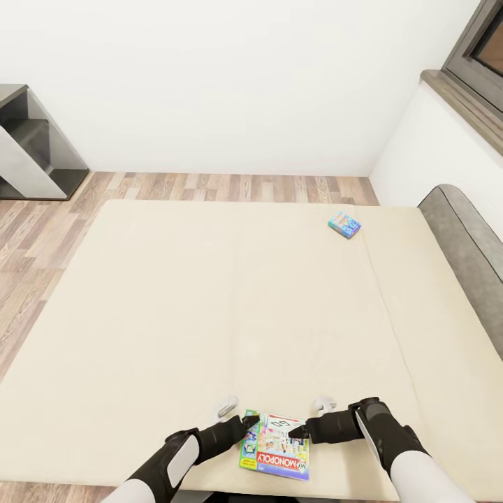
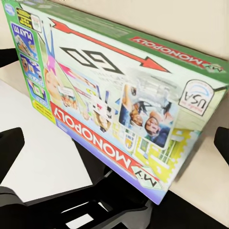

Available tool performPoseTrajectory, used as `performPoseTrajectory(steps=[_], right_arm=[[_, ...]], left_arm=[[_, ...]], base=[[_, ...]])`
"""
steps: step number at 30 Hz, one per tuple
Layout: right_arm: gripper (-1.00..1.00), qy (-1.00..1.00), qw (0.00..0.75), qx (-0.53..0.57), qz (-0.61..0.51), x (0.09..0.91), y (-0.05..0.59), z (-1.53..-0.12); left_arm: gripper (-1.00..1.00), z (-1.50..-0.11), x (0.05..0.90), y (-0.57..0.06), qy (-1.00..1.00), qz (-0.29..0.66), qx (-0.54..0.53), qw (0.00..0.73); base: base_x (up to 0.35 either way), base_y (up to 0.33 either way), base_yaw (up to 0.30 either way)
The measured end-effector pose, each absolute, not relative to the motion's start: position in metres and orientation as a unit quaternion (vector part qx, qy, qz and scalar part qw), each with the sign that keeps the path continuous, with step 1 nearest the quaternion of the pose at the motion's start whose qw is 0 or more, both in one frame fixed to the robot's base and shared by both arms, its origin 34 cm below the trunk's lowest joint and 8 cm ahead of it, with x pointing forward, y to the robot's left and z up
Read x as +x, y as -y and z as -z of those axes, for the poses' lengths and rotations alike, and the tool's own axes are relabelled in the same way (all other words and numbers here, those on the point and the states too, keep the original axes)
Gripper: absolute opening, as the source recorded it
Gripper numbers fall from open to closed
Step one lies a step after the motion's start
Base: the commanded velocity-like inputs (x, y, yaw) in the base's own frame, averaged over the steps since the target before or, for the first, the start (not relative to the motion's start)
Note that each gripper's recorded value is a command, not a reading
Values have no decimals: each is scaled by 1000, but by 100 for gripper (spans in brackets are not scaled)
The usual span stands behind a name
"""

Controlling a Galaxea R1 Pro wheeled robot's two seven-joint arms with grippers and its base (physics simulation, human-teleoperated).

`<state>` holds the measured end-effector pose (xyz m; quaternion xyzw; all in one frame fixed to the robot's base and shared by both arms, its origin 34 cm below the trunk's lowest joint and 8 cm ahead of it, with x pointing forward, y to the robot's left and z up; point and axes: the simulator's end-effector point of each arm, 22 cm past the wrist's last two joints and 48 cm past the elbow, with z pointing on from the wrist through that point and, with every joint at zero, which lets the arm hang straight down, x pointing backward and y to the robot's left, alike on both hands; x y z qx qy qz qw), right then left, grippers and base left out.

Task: Put all the toys in the child's room - the three board games (two on the bed and one on the table), the two jigsaw puzzles on the table, and the tennis ball on the table - inside the toy box on the table in the child's room.

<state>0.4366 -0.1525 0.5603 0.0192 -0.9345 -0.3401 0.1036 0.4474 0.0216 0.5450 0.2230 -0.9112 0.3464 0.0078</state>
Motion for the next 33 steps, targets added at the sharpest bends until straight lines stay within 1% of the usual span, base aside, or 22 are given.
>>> performPoseTrajectory(steps=[21,33], right_arm=[[100,936,103,19,336,437,154,-559],[100,936,103,19,336,437,154,-559]], left_arm=[[100,-529,434,-50,925,-298,233,18],[100,-525,425,-61,927,-287,239,26]], base=[[0,0,0],[0,0,0]])
